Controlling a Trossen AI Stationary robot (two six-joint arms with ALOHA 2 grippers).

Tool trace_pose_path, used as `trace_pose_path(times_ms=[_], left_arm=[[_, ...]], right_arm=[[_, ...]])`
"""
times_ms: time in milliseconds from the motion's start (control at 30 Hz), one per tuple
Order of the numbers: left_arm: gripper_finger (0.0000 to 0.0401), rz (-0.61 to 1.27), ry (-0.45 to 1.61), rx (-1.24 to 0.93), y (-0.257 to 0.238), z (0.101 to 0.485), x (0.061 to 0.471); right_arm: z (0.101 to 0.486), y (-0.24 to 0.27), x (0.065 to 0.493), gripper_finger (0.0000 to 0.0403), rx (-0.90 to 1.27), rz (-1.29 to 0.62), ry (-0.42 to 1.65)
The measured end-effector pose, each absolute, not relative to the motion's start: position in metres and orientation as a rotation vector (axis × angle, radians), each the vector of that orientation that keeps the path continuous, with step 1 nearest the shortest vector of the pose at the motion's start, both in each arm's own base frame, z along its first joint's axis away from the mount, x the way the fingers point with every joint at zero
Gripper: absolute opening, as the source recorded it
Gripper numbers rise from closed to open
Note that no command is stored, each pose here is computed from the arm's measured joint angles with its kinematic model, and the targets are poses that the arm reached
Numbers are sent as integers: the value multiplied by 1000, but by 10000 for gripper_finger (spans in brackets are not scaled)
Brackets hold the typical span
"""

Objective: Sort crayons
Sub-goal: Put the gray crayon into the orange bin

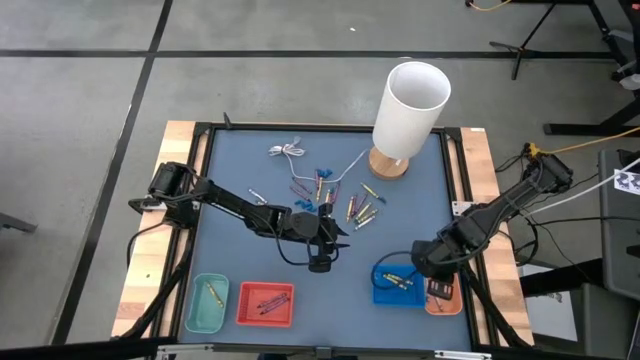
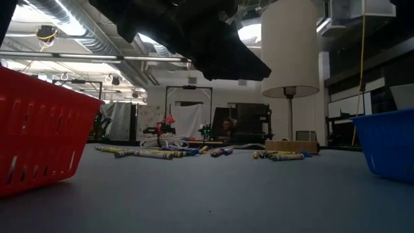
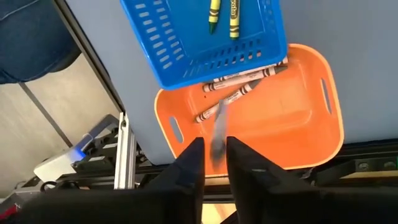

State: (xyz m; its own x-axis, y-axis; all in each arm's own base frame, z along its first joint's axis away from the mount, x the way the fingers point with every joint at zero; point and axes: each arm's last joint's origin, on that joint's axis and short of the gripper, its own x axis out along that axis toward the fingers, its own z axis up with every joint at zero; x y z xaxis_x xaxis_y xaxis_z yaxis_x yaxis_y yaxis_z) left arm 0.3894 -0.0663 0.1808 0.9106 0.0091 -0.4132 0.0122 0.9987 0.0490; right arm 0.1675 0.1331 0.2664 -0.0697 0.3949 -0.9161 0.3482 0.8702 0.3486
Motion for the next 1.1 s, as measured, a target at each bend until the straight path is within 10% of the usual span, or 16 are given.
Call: trace_pose_path(times_ms=[1100], left_arm=[[119, -2, 528, 68, -60, 225, 357]], right_arm=[[268, 66, 216, 117, 132, -136, 1233]])
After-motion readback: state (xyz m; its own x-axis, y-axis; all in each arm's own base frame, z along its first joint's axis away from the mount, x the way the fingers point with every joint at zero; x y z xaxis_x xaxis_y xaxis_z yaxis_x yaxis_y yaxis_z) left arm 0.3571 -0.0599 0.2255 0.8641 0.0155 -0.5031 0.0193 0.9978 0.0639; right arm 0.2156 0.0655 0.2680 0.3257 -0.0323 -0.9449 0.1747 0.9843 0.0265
